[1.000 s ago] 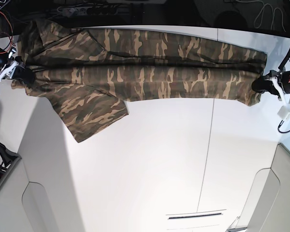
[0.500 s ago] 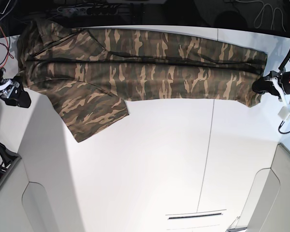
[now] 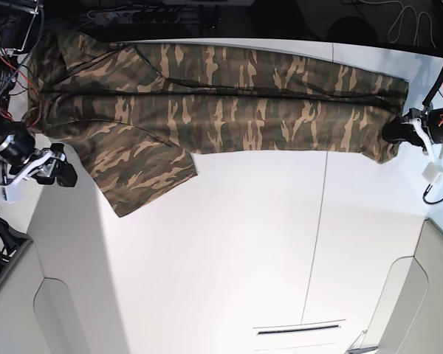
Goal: Fold the T-shirt properly
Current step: 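Grasp the loose sleeve with the right gripper and tuck it in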
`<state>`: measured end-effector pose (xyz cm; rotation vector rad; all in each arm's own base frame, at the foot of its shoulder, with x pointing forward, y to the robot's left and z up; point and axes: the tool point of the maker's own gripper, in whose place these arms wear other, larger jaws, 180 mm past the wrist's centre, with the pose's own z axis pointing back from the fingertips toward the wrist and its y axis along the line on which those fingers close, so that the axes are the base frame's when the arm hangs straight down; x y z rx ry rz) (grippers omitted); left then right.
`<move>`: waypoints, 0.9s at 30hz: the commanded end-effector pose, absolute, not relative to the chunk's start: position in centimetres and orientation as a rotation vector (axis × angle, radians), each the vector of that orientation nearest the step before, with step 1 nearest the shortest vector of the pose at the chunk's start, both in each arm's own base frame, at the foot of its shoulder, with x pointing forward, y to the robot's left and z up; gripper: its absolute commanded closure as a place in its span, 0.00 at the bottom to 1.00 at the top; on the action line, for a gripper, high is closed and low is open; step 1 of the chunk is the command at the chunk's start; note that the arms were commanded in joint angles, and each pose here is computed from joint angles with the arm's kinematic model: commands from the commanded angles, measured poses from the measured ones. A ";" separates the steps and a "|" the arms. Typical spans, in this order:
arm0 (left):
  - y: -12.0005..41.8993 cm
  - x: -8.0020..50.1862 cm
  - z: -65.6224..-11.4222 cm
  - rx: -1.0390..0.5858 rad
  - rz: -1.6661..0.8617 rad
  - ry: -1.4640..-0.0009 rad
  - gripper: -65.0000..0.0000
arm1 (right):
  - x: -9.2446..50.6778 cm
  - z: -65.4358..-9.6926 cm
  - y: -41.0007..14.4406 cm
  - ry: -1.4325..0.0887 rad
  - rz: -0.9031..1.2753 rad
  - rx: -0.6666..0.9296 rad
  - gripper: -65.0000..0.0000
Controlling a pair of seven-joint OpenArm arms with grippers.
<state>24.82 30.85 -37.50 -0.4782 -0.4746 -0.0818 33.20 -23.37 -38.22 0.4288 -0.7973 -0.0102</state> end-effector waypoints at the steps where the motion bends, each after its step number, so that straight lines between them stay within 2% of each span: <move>1: 31.2 25.8 -36.2 -0.471 -0.100 -0.516 1.00 | 34.7 -37.0 -23.3 -0.845 0.002 0.443 0.40; 5: 30.8 25.7 -36.5 -0.482 -0.095 -0.517 1.00 | 35.0 -39.7 -20.0 -0.756 0.028 0.508 0.40; 11: 30.8 25.8 -36.5 -0.482 -0.095 -0.518 1.00 | 34.6 -40.7 -15.5 -0.721 0.063 0.583 0.43; 13: 30.8 25.8 -36.5 -0.482 -0.095 -0.518 1.00 | 34.7 -40.8 -14.8 -0.719 0.066 0.589 0.54; 18: 30.8 25.7 -36.5 -0.482 -0.096 -0.517 1.00 | 35.2 -40.2 -14.2 -0.737 0.065 0.608 0.98; 19: 30.8 25.7 -36.5 -0.482 -0.095 -0.517 1.00 | 35.3 -40.0 -14.1 -0.741 0.068 0.612 1.00; 24: 30.9 25.7 -36.5 -0.481 -0.096 -0.516 1.00 | 34.1 -38.3 -12.9 -0.682 0.163 0.642 1.00; 27: 31.2 25.5 -36.4 -0.472 -0.103 -0.502 1.00 | 33.7 -36.0 -13.2 -0.726 0.189 0.647 1.00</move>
